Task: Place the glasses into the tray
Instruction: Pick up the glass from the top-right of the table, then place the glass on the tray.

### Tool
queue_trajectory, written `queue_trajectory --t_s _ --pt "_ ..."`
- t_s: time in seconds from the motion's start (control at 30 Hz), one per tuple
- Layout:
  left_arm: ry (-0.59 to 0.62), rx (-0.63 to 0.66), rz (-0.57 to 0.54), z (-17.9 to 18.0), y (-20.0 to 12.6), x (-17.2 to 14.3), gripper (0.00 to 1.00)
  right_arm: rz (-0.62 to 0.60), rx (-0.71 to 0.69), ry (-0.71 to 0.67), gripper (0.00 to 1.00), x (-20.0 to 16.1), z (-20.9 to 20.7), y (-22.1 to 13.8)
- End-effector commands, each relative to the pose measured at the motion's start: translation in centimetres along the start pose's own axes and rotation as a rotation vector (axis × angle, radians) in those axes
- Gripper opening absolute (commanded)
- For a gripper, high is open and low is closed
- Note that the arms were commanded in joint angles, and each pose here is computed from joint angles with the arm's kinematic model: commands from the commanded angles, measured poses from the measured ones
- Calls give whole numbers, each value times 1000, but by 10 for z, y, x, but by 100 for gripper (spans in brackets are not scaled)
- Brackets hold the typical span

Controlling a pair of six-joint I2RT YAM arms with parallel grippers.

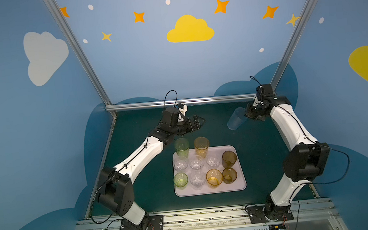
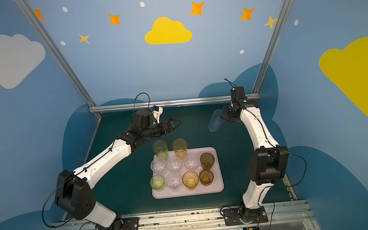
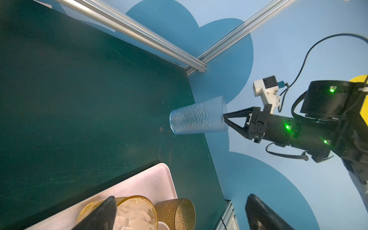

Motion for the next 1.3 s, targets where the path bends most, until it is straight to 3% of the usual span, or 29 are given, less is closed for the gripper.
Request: queue_trajectory --t_s 0.0,0.5,0.7,0.87,1.27 --pt "17 -8 -34 -12 -15 1 100 -36 21 -26 0 -7 7 -21" --pt "44 98 -190 -1 -90 -29 100 -111 50 -108 0 -60 27 -68" --pt "47 107 -330 10 -121 -40 100 -124 76 -139 0 -75 37 -78" --pt "56 182 -340 16 -138 -47 100 -110 84 -168 0 -85 46 -76" --pt "22 214 -339 34 -147 -62 100 -52 85 -212 0 -90 66 -48"
Point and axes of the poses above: each gripper's point midway between its finger pads, its own y axis out along the fingers, its own z axis along the line the jaws close on, x = y × z, the point moved 9 cm from there along -y, back along the fingers, and after that the axes turned 13 degrees about -y, right-handed, at the moved point
